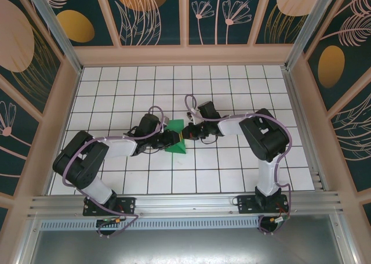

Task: Fold a paper plane with a square sheet of paper (pick it up from the middle)
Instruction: Fold the triangle a second time at the center of the table.

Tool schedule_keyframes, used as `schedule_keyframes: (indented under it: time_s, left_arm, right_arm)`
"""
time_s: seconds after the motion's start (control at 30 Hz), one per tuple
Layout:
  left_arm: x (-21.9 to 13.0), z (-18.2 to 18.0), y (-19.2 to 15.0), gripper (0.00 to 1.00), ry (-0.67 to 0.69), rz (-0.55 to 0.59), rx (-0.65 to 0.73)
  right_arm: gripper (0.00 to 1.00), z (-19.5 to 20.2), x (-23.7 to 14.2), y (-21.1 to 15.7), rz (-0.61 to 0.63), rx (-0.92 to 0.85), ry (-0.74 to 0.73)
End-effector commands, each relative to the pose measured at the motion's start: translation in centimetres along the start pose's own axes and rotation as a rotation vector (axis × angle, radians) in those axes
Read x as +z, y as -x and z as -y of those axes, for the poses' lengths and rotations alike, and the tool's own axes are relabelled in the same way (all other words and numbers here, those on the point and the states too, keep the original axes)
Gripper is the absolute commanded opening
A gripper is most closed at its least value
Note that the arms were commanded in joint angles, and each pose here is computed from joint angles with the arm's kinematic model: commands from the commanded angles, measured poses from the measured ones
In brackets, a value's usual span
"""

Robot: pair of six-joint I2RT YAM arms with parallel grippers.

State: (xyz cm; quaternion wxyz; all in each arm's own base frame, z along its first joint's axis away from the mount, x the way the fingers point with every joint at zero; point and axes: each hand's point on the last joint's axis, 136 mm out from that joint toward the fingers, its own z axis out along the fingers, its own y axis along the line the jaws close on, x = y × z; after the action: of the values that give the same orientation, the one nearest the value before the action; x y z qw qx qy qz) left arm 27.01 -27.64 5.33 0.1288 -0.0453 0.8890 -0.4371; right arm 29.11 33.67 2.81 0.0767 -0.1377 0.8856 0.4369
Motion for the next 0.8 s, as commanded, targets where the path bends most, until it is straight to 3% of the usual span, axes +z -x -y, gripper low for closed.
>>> schedule_keyframes:
  time_s: [0.0, 0.77]
  left_arm:
    - [-1.1, 1.7, 0.2, 0.29, -0.068, 0.03, 0.01]
    - [1.1, -1.0, -1.0, 0.26, -0.011, -0.022, -0.061]
  right_arm:
    - [0.0, -0.7, 0.3, -0.4, -0.021, -0.032, 0.019]
    - [0.0, 0.0, 0.2, 0.0, 0.0, -0.034, -0.046]
